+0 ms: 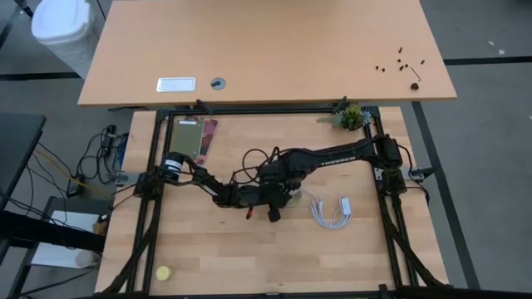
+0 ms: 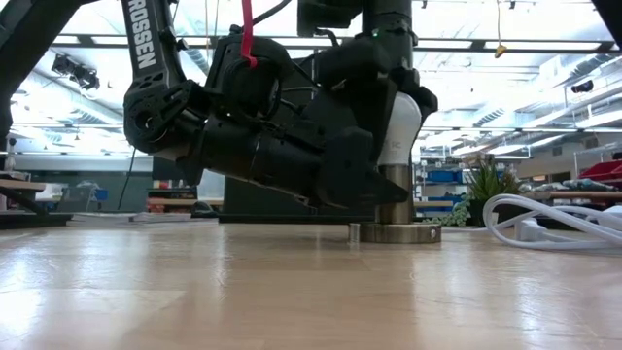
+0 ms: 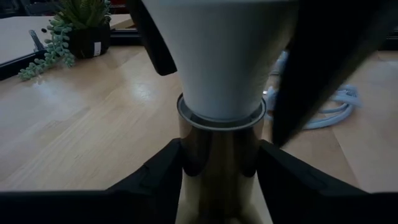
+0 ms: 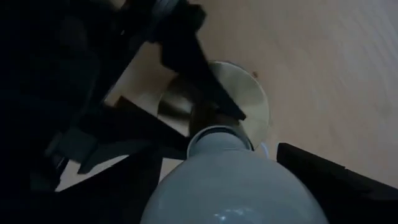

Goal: Screw lightbulb
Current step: Insert the white lightbulb into the desk lamp

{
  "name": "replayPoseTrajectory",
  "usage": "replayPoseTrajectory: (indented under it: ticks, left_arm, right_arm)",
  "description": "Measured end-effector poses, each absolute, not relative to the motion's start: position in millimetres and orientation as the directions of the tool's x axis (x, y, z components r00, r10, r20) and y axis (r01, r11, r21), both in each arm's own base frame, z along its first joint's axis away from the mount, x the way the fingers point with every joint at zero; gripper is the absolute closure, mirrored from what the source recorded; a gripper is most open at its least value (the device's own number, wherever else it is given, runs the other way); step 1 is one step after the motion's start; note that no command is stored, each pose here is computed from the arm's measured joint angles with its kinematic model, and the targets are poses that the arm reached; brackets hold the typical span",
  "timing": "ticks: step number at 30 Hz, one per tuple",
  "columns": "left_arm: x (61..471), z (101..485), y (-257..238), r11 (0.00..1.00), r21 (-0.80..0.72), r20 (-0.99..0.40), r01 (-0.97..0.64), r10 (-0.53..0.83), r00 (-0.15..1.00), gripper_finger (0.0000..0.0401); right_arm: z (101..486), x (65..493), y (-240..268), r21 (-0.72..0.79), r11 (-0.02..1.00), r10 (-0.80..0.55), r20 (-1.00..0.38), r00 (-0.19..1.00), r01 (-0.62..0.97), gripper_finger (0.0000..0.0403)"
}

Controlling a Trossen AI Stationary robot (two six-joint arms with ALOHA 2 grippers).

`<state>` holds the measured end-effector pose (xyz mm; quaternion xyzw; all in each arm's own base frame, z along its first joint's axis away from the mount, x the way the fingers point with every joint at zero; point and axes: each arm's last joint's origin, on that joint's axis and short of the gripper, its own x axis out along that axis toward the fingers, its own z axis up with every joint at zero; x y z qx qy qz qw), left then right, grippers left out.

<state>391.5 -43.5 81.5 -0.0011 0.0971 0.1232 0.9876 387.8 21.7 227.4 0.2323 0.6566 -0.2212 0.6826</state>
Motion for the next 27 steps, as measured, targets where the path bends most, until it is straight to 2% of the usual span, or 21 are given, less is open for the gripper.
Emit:
replayPoseTrajectory:
  ticks: [6, 11, 19, 27]
  left_arm:
    - [391, 81, -43, 0.967, 0.021, -0.192, -0.255, 0.254, 0.948, 0.0214]
    - [391, 81, -43, 0.967, 0.021, -0.192, -0.253, 0.252, 0.948, 0.0214]
    - [392, 81, -43, 0.969, 0.021, -0.193, -0.247, 0.246, 0.95, 0.0214]
    - [392, 81, -43, 0.97, 0.021, -0.193, -0.244, 0.243, 0.951, 0.0214]
  right_arm:
    - [237, 391, 22, 0.033, 0.847, 0.006, -0.999, 0.052, 0.53, 0.0034]
    - [241, 389, 21, 0.019, 0.908, 0.002, -0.999, 0.04, 0.417, 0.0029]
    - [242, 387, 24, 0.003, 0.999, 0.002, -1.0, 0.022, 0.046, 0.0031]
    - [242, 387, 24, -0.012, 0.953, -0.006, -1.0, 0.021, -0.302, 0.0031]
